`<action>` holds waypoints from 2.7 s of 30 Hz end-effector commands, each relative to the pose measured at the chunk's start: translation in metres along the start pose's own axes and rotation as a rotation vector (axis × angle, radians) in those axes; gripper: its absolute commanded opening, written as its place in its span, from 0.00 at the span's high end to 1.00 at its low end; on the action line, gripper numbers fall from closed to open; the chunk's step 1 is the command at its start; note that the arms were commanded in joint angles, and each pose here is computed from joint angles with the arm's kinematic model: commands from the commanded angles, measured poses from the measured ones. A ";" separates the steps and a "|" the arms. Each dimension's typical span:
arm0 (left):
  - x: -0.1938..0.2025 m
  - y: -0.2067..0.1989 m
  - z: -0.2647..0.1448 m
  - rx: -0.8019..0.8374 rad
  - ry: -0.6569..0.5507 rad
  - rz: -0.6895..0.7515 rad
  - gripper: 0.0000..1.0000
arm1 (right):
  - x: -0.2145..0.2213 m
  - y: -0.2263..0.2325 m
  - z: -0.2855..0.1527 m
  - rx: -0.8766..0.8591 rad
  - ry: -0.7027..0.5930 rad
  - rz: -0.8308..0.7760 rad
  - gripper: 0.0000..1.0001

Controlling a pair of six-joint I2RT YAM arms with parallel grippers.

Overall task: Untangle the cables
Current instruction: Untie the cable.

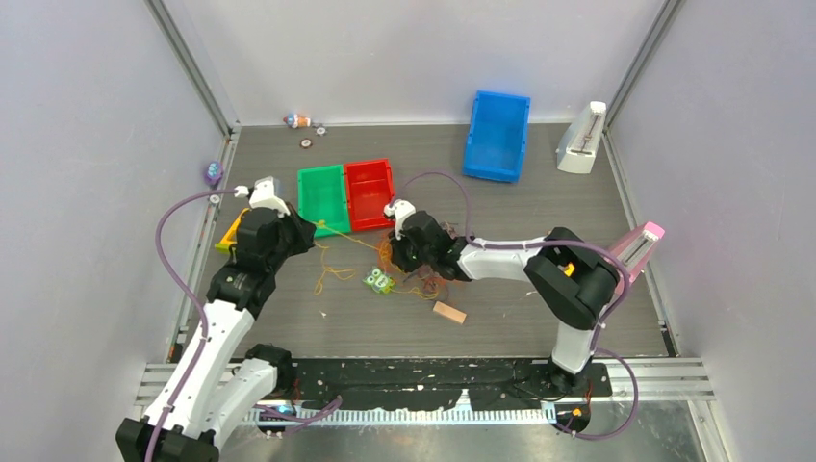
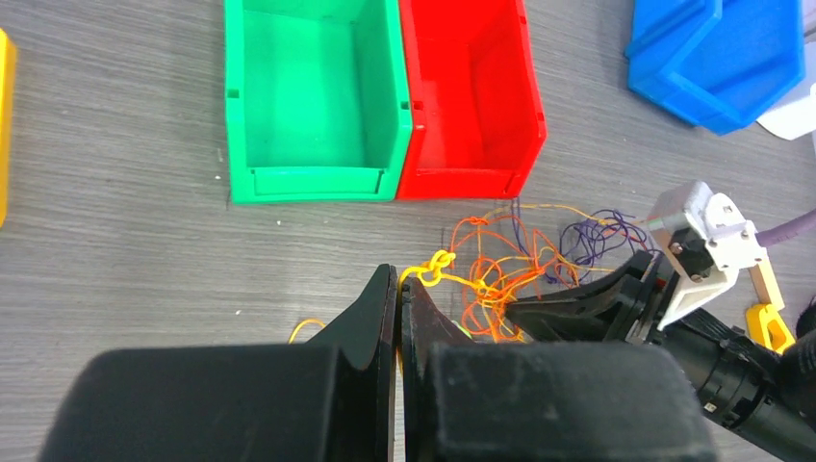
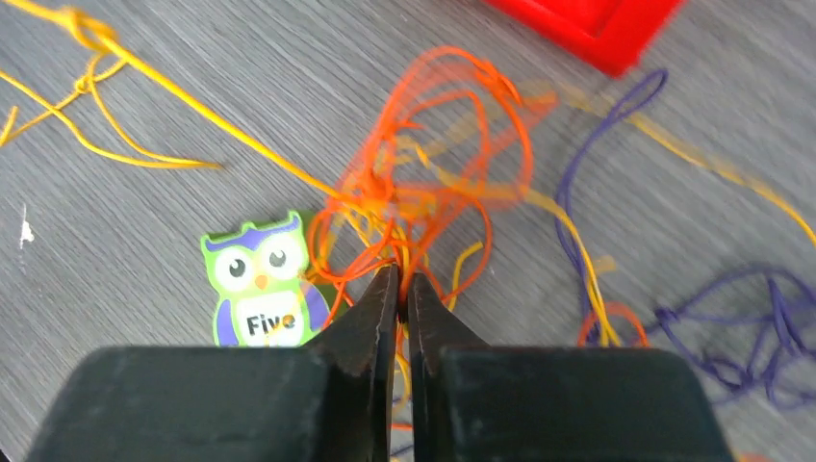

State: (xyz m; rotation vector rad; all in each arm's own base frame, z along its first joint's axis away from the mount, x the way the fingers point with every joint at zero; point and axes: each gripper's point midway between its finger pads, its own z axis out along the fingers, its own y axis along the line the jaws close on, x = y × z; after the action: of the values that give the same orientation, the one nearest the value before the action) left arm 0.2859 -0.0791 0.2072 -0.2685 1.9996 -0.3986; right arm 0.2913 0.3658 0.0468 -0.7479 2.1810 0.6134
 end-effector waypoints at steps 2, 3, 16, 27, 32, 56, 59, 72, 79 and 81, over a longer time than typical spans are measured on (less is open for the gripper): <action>-0.043 0.009 -0.016 -0.080 -0.136 -0.030 1.00 | 0.012 -0.048 -0.041 0.235 -0.067 0.090 0.94; -0.043 0.014 -0.016 -0.104 -0.135 -0.037 1.00 | 0.001 -0.060 -0.057 0.258 -0.115 0.130 0.95; -0.046 0.048 -0.014 -0.246 -0.168 -0.144 1.00 | 0.093 -0.232 -0.192 0.945 -0.131 0.706 0.95; -0.014 0.008 0.015 0.012 -0.010 -0.074 1.00 | 0.019 -0.167 -0.161 0.359 -0.233 0.447 0.15; 0.005 -0.045 0.021 0.179 0.121 0.121 0.93 | 0.019 -0.183 -0.171 0.469 -0.193 0.446 0.06; 0.100 -0.138 0.118 0.249 0.419 0.665 0.24 | -0.046 -0.174 -0.107 0.415 -0.118 0.371 0.05; 0.099 -0.133 0.113 0.243 0.390 0.651 0.24 | -0.034 -0.187 -0.087 0.493 -0.072 0.393 0.05; 0.098 -0.128 0.095 0.322 0.338 0.643 0.23 | -0.030 -0.134 -0.064 0.142 -0.137 0.355 0.94; 0.100 -0.142 0.082 0.471 0.288 0.694 0.24 | -0.051 -0.087 -0.107 -0.059 -0.173 0.258 0.94; 0.099 -0.141 0.080 0.486 0.266 0.723 0.24 | -0.056 -0.080 -0.118 -0.082 -0.187 0.239 0.94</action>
State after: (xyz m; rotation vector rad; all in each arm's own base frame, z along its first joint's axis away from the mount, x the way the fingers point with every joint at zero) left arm 0.3096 -0.2472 0.1173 0.7710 2.1946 -0.3977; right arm 0.3333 0.2378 0.1007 -0.3171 2.2410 0.7351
